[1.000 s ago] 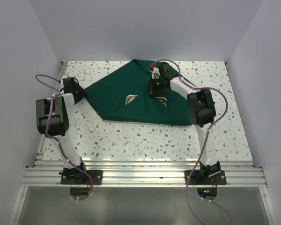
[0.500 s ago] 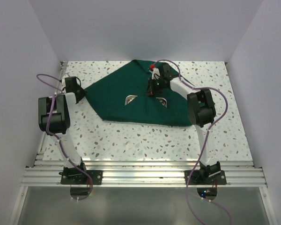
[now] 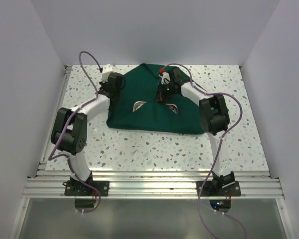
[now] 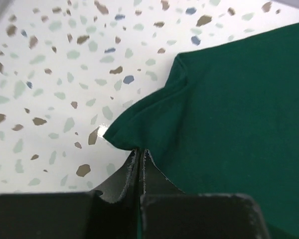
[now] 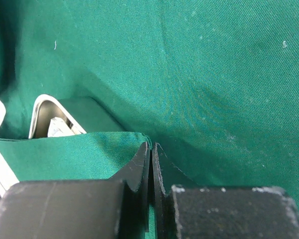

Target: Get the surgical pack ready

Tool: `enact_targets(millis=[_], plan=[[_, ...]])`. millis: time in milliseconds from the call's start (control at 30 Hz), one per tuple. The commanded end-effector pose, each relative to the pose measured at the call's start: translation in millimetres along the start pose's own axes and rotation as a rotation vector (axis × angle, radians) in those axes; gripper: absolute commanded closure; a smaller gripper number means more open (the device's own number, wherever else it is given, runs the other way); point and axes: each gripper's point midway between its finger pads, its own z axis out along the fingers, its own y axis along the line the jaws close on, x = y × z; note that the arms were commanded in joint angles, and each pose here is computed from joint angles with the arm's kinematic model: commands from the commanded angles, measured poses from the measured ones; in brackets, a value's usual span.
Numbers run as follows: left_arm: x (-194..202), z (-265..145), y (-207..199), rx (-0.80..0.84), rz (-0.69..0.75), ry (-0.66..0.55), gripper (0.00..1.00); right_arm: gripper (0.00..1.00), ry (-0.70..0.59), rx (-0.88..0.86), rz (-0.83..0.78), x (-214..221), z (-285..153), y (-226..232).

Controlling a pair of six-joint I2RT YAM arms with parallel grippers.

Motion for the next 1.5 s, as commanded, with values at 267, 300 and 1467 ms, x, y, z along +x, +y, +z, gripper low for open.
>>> enact_targets(millis=[267, 300, 1467], plan=[[-52.9, -119.5, -105.8, 0.064, 0.151, -0.215, 1.00, 1.00, 0.092, -0.013, 0.037, 27.4, 11.4, -2.5], [-54.4, -131.8, -122.9, 0.115, 0.130, -0.218, 1.00, 1.00, 0.094, -0.014, 0.041, 27.8, 11.8, -3.5], [-30.0, -162.4, -282.6, 0.840, -0.740, -0.073, 1.00, 1.00, 0.118, -0.075, 0.064, 37.7, 22.6, -0.7]])
